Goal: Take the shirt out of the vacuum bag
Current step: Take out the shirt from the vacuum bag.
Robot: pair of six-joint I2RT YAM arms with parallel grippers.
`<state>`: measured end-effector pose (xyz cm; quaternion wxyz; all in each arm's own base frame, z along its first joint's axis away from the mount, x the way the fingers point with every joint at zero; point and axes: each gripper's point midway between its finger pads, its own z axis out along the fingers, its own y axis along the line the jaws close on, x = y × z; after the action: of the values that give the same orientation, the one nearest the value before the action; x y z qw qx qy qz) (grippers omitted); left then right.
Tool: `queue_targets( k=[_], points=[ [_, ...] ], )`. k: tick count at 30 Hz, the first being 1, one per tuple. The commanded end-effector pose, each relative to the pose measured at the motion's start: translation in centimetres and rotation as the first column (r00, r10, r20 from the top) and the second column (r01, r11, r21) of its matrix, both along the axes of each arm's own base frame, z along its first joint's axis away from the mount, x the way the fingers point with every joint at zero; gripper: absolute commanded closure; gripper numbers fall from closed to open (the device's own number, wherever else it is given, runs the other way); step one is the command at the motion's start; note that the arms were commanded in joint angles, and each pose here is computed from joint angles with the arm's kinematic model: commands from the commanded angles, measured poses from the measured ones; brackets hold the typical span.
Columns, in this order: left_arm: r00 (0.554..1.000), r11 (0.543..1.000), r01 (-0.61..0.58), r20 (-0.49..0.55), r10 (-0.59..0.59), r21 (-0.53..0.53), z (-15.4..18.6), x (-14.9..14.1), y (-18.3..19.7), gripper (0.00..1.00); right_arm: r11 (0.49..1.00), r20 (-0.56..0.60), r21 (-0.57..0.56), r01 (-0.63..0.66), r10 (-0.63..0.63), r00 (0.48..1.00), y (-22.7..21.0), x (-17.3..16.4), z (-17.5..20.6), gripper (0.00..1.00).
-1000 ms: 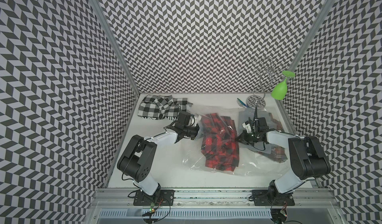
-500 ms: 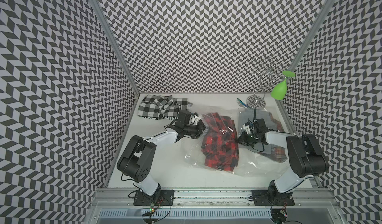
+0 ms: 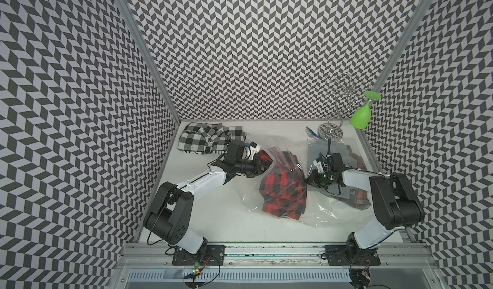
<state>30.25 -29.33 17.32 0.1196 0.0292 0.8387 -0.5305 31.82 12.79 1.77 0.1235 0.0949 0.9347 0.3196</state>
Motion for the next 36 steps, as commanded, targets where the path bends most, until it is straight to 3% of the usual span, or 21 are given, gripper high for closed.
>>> queue_targets(
  k=[1, 6, 11, 14, 16, 19, 24, 34, 36],
  points=[
    [0.996, 0.999, 0.018, 0.089, -0.015, -0.038, 2.5, -0.1, 1.1, 1.0, 0.971, -0.095, -0.221, 0.093, -0.116, 0.989, -4.2, -1.9, -4.2, 1.0],
    [0.997, 0.999, 0.03, 0.077, -0.031, 0.014, -0.1, -0.9, 2.1, 1.0, 0.971, -0.095, -0.219, 0.091, -0.115, 0.989, -4.1, -2.0, -4.3, 1.0],
    [1.0, 0.995, 0.023, 0.016, -0.025, 0.093, -4.1, -1.7, 3.2, 0.89, 0.973, -0.097, -0.212, 0.091, -0.113, 0.989, -4.0, -1.9, -4.3, 1.0],
    [1.0, 0.993, 0.0, 0.014, -0.002, 0.114, -4.9, -1.8, 4.0, 0.86, 0.973, -0.096, -0.213, 0.091, -0.114, 0.989, -4.0, -1.9, -4.2, 1.0],
    [1.0, 0.991, -0.009, 0.014, 0.008, 0.133, -5.4, -1.8, 4.6, 0.78, 0.974, -0.095, -0.209, 0.093, -0.115, 0.989, -3.9, -1.8, -4.1, 1.0],
    [1.0, 0.983, -0.018, 0.008, 0.017, 0.181, -6.6, -1.7, 5.5, 0.75, 0.973, -0.096, -0.209, 0.093, -0.115, 0.989, -3.9, -1.7, -4.1, 1.0],
    [1.0, 0.979, -0.024, -0.013, 0.027, 0.204, -8.1, -1.8, 6.3, 0.55, 0.974, -0.098, -0.209, 0.089, -0.111, 0.989, -3.9, -1.6, -4.2, 1.0],
    [0.998, 0.984, 0.01, -0.061, 0.001, 0.175, -9.6, -2.8, 5.7, 0.56, 0.976, -0.102, -0.2, 0.088, -0.11, 0.989, -3.7, -1.4, -4.3, 1.0],
    [0.998, 0.985, 0.013, -0.07, -0.001, 0.17, -9.9, -2.9, 5.7, 0.6, 0.976, -0.101, -0.199, 0.087, -0.109, 0.989, -3.7, -1.3, -4.3, 1.0]
  ],
)
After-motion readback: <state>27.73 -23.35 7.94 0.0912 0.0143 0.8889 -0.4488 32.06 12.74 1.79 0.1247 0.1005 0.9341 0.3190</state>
